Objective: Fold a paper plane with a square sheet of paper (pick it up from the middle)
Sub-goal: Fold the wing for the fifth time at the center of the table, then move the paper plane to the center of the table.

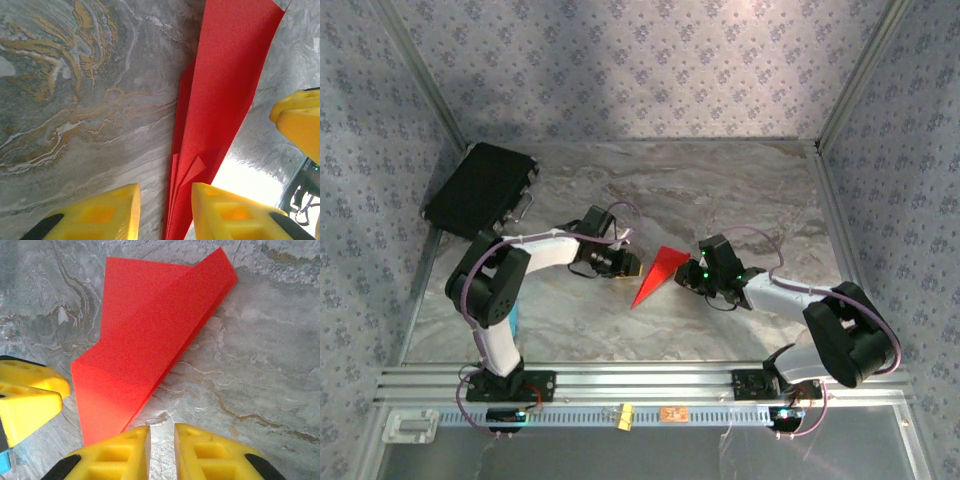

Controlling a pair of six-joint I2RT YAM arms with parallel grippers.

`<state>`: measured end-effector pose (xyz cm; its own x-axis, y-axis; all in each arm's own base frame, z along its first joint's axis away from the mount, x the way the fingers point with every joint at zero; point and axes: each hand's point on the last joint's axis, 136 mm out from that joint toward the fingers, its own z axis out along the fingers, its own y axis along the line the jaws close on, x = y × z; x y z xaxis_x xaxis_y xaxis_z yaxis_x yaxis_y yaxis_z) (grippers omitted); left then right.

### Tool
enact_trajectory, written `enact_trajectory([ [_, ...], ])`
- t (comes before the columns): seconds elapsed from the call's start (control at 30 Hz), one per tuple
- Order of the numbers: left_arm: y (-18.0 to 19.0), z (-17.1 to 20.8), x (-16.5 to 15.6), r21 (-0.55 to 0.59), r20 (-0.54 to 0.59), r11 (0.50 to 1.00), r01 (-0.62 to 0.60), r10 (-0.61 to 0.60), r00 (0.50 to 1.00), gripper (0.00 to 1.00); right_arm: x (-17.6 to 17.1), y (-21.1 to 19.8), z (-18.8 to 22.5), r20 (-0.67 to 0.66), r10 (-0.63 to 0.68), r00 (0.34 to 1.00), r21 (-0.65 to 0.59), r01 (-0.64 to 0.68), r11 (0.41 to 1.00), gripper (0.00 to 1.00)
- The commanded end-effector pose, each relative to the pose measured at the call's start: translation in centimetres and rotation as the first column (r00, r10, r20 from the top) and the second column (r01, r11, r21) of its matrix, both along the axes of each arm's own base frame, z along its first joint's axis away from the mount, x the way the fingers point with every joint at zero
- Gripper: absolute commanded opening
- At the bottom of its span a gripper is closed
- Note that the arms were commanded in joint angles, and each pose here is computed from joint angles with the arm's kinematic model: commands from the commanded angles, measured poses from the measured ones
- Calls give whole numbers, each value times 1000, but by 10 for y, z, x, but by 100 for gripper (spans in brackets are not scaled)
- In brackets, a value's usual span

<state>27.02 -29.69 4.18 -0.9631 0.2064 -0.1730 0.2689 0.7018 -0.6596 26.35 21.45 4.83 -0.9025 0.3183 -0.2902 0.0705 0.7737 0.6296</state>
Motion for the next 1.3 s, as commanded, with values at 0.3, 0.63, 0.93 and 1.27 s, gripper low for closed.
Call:
enact_trajectory([
  [0.3, -17, -7, -6, -8, -28, 998, 56, -57, 998, 31, 4, 7, 1, 2, -8, 1000, -7, 8, 1000, 21],
  [0.63, -26, -9, -12, -16, -37, 997, 79, -80, 996, 31, 3, 14, -5, -14, 13, 1000, -6, -13, 1000, 21],
  [0.93, -30, -9, -17, -18, -40, 996, 90, -91, 995, 34, 2, 16, -13, -45, 18, 999, -24, -19, 1000, 21],
  [1.27, -28, -15, -24, -6, -58, 994, 109, -109, 992, 36, 1, 23, -16, -50, 38, 998, -13, -38, 999, 21],
])
